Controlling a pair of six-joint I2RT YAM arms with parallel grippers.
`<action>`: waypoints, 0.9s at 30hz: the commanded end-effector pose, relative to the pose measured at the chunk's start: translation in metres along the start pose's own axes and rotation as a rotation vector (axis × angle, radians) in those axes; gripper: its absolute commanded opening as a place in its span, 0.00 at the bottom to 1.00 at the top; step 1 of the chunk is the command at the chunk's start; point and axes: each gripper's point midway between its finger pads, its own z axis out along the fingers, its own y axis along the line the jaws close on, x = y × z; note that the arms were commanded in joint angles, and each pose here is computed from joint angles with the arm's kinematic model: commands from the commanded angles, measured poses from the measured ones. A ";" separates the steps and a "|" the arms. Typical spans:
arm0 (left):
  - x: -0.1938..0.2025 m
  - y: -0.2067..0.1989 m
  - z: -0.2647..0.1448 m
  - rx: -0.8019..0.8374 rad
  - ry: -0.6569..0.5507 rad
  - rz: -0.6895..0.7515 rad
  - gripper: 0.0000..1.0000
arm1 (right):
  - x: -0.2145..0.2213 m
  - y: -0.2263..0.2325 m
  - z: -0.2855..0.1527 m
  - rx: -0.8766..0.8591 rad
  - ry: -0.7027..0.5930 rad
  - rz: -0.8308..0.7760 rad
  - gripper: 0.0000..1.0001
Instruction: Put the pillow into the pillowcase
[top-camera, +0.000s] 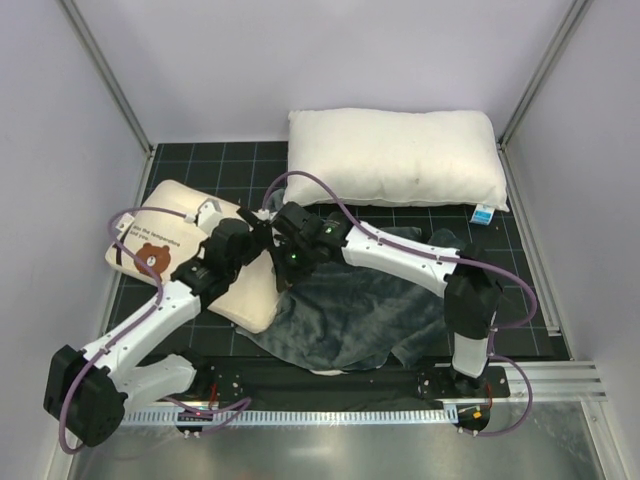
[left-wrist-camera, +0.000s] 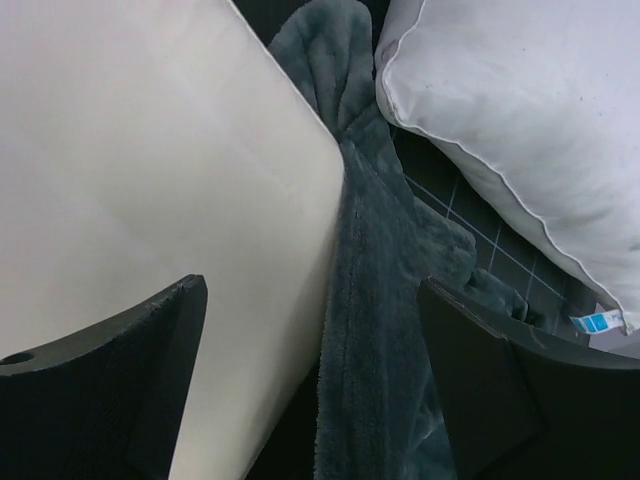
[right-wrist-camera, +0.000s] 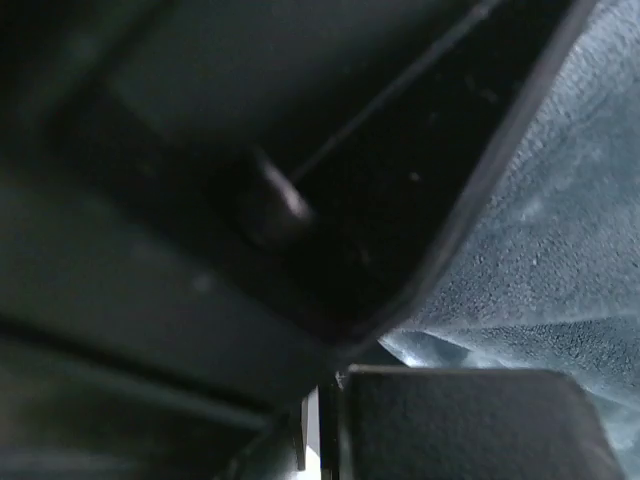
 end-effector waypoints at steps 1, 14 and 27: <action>-0.036 -0.016 -0.011 -0.012 -0.127 0.036 0.93 | -0.030 0.049 -0.018 -0.212 -0.077 -0.079 0.04; -0.003 0.078 -0.099 -0.105 0.060 0.089 1.00 | -0.057 0.016 -0.027 -0.211 -0.147 -0.004 0.04; 0.037 0.148 -0.079 -0.285 0.037 -0.108 0.57 | -0.060 0.011 -0.034 -0.214 -0.169 0.007 0.04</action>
